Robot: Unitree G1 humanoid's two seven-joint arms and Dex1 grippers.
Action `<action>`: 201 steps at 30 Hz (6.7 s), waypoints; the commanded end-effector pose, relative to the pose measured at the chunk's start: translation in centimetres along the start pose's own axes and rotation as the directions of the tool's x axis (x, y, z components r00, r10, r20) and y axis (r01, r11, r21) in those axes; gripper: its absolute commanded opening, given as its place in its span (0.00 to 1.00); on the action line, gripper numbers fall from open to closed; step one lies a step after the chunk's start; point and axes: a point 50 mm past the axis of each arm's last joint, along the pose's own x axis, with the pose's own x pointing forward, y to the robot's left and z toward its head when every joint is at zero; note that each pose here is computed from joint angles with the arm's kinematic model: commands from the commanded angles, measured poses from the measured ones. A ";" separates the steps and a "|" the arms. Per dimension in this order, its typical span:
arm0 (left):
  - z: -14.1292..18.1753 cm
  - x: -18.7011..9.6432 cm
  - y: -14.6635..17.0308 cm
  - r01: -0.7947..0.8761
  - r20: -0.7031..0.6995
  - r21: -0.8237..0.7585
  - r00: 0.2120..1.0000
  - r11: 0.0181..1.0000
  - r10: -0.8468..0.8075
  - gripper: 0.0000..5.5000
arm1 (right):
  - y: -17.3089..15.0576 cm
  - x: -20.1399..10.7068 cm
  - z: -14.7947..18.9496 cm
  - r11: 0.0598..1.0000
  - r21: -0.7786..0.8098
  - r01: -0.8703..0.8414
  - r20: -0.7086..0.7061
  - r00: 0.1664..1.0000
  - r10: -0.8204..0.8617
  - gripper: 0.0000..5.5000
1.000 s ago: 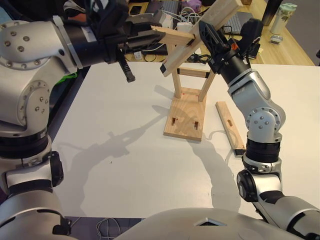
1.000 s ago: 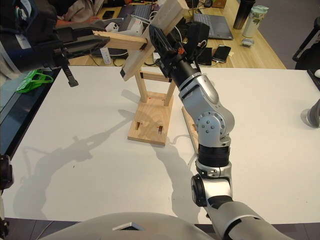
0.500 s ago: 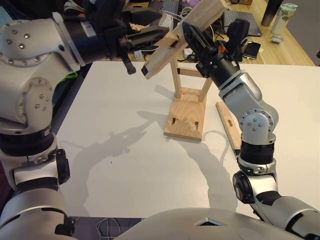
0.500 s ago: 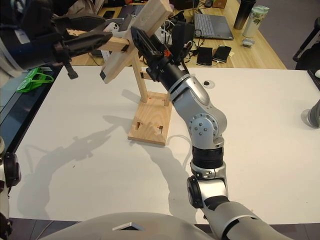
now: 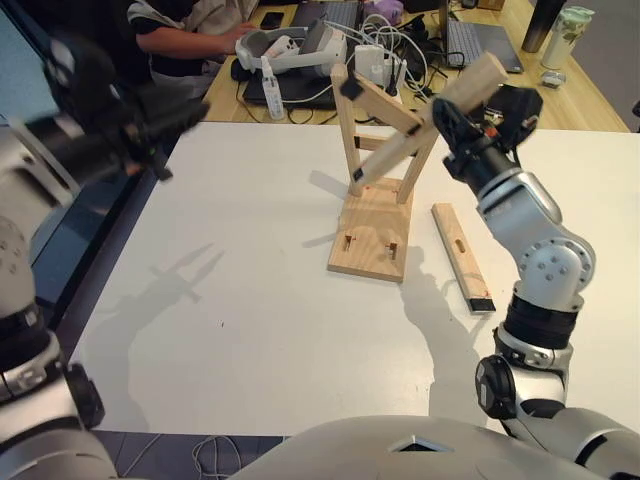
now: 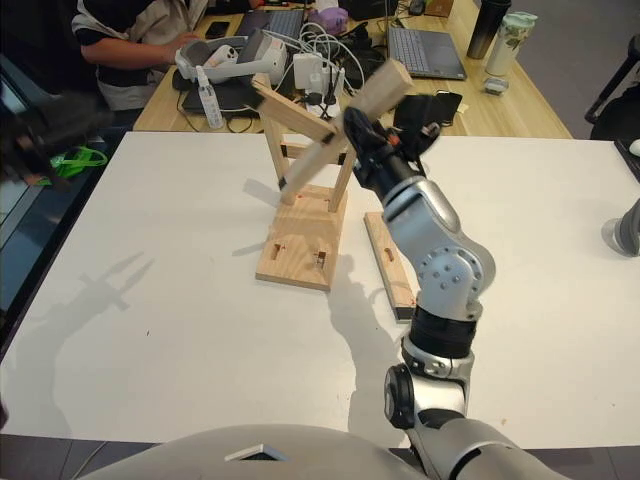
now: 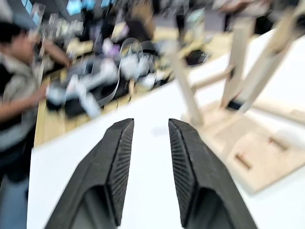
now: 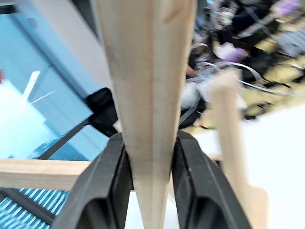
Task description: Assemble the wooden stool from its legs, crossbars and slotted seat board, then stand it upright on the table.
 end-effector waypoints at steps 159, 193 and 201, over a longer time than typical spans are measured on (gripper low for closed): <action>-7.1 5.1 -11.3 -0.438 0.011 -0.350 0.882 0.828 0.471 0.24 | -11.7 -10.2 -7.7 0.858 -0.511 0.039 -0.331 0.913 -0.239 0.97; -1.6 6.0 -16.2 0.292 0.153 -0.403 0.956 0.867 -0.251 0.24 | -16.6 -8.4 -7.5 0.741 -0.639 0.205 -0.287 0.831 -0.477 0.37; 8.5 6.8 -14.2 0.527 0.567 -0.303 0.769 0.794 -0.293 0.24 | -10.5 -2.1 6.7 0.746 -0.579 0.329 0.380 0.918 -0.109 0.37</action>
